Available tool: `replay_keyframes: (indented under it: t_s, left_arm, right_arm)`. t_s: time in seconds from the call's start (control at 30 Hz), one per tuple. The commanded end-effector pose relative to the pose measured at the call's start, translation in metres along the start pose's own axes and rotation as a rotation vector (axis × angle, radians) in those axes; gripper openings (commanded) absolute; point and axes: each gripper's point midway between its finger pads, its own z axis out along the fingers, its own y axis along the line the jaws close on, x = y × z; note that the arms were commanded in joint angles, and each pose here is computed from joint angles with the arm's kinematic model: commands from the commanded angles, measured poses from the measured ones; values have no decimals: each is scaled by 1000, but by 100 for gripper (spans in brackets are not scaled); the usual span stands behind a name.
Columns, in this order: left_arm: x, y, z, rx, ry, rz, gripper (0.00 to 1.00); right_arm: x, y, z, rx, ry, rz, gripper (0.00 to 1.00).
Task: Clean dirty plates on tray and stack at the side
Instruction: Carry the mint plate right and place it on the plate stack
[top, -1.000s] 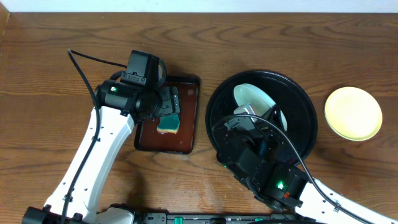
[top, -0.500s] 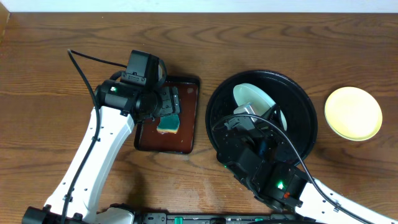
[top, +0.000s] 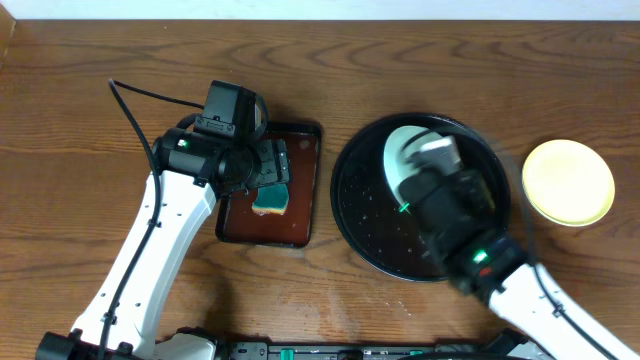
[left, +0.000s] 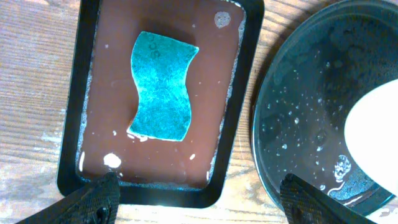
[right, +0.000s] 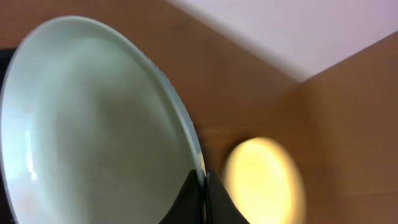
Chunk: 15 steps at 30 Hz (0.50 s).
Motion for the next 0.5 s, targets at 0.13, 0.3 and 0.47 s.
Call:
replay_keyframes:
  t_s: [0.13,0.3,0.47]
  left_arm:
    - [-2,-3,-4,10,-7,-1,83]
    - [-2,-3,-4,10,-7,-1,83]
    - [-2,-3,-4,10,-7,-1,83]
  right_arm:
    - [31,-23,45,-475,173,548,1]
    - [101,-128,84,-245,272,973,1]
    - [170,-189,103,-34,339,1238,1]
